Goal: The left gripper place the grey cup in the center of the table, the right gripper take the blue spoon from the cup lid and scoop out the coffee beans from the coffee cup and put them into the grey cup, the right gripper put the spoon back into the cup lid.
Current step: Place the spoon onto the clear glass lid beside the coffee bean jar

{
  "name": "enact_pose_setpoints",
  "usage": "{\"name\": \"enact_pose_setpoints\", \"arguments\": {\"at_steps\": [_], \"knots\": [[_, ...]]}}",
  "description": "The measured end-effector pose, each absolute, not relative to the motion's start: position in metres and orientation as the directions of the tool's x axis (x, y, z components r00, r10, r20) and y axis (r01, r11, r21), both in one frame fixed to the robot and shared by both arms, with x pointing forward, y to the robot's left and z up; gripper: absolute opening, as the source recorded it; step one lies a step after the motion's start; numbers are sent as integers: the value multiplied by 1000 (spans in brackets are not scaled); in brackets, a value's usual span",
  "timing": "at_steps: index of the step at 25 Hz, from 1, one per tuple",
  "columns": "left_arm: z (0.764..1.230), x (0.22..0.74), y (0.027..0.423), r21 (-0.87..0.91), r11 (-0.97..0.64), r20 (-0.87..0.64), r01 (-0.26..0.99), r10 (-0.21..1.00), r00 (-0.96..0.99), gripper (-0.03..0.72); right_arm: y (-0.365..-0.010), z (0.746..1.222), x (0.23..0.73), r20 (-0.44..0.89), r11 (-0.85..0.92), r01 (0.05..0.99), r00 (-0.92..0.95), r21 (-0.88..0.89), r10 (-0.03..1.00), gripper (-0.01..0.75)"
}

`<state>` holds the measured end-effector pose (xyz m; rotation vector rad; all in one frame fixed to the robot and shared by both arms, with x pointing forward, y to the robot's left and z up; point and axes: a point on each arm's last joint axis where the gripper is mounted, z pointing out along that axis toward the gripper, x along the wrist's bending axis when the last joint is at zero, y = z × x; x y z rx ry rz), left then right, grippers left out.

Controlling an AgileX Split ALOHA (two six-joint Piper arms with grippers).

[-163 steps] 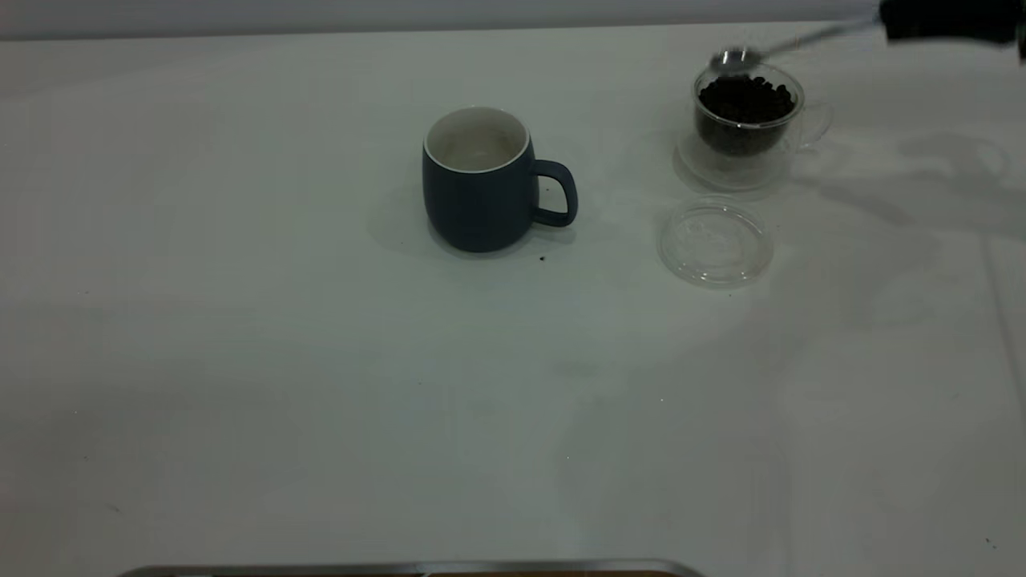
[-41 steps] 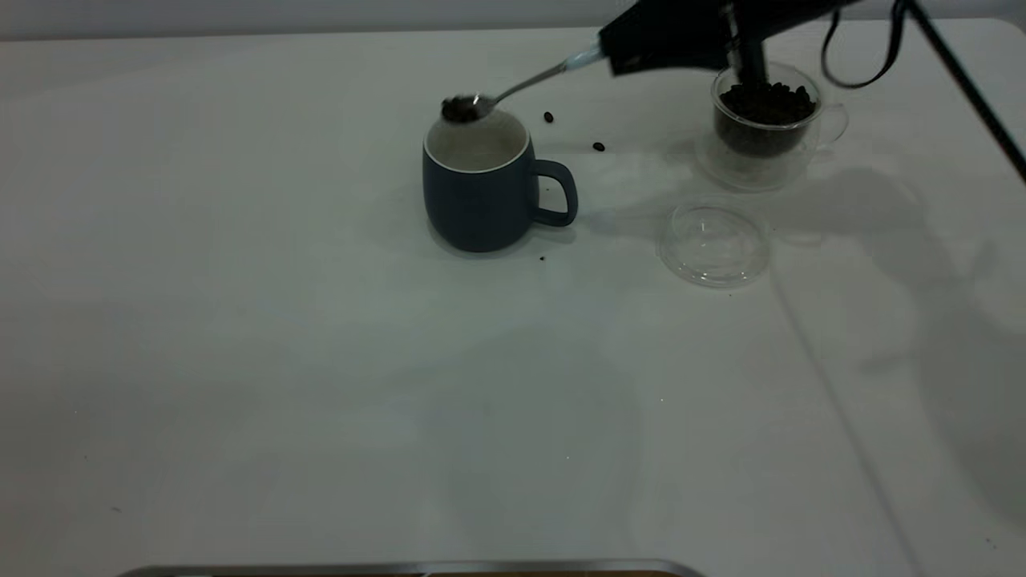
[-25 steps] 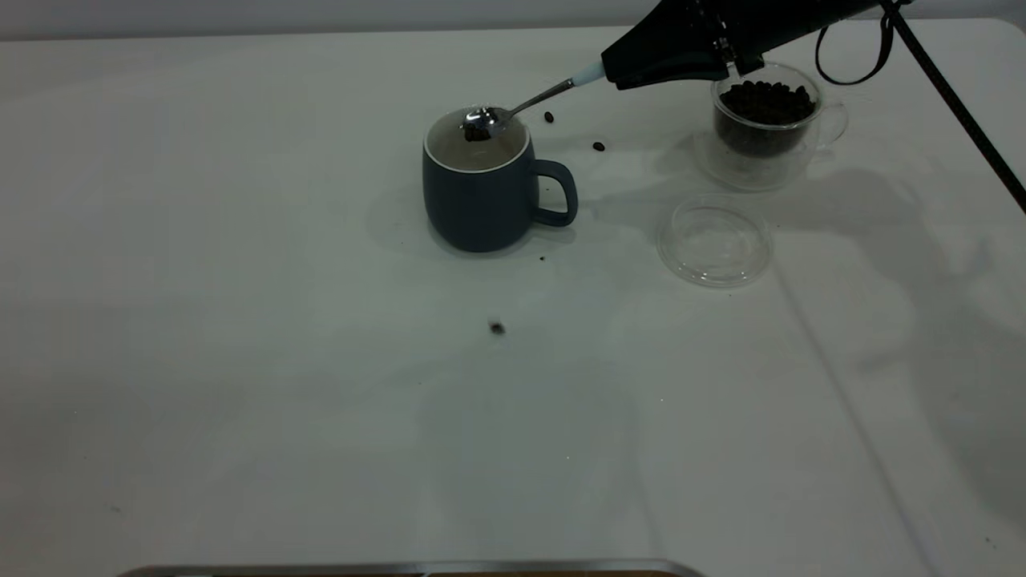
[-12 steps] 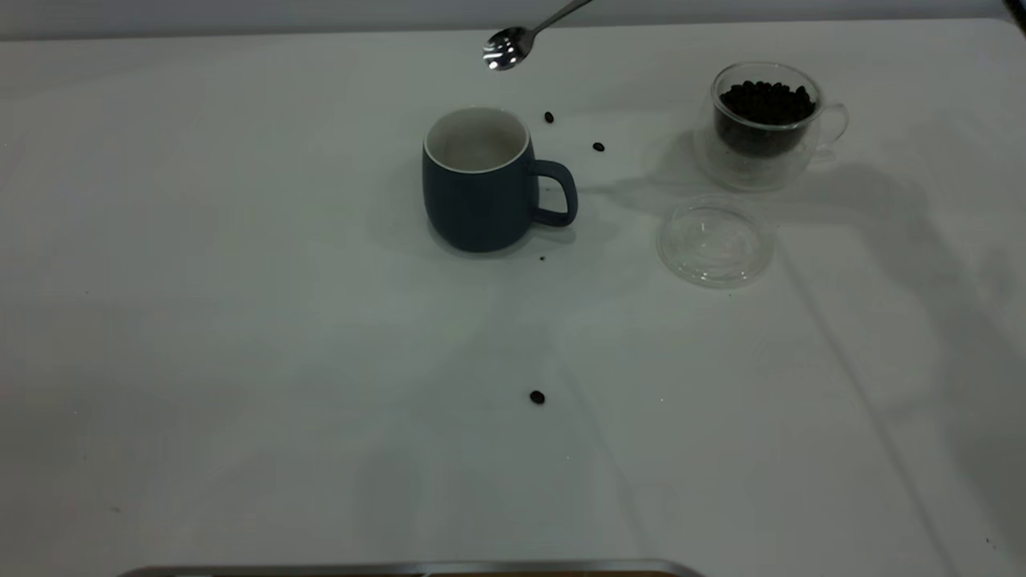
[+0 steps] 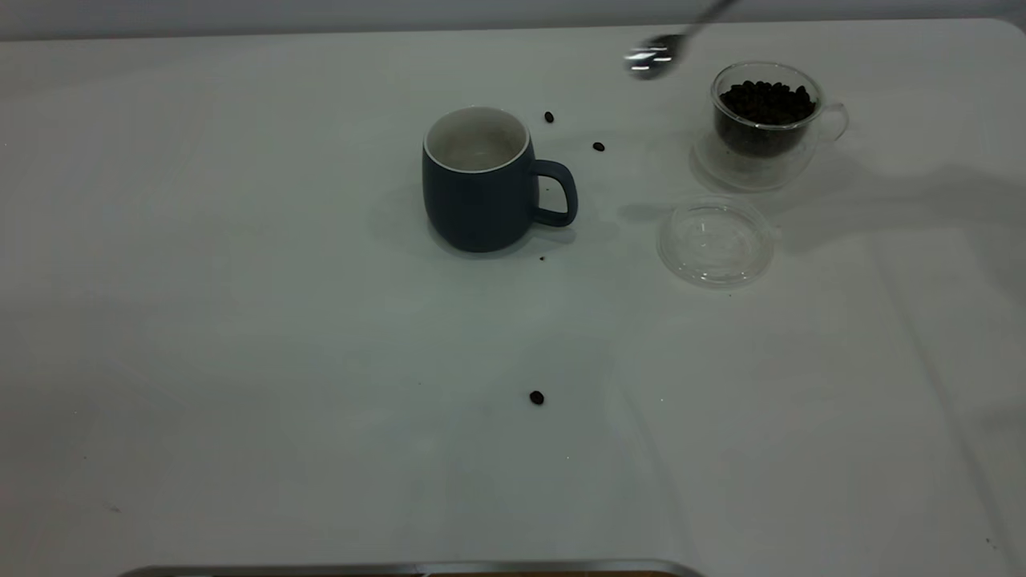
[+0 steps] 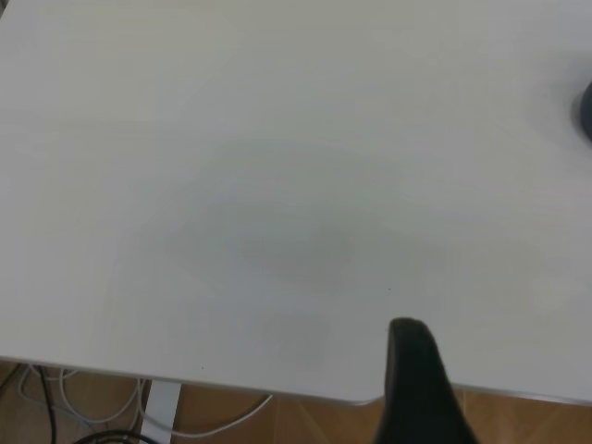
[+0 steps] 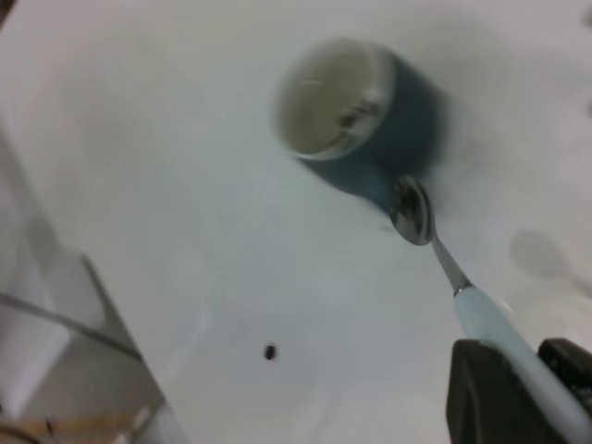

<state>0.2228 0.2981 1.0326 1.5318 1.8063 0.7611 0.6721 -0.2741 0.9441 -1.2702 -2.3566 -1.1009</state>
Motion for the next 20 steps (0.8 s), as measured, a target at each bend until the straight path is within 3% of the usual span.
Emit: {"name": "enact_pose_setpoints", "arguments": {"at_steps": [3,8,12,20], "knots": [[1033,223,298,773,152,-104,616,988,-114,514,-313,938,668,561,240,853,-492,464,666,107],[1033,223,298,773,152,-104,616,988,-114,514,-348,910,643,632,141,915,-367,379,683,107],[1033,223,298,773,152,-104,616,988,-114,514,-356,884,617,678,102,929,-332,356,656,107],[1033,223,298,773,154,-105,616,988,-115,514,-356,836,617,734,-34,950,-216,310,643,109]]}}
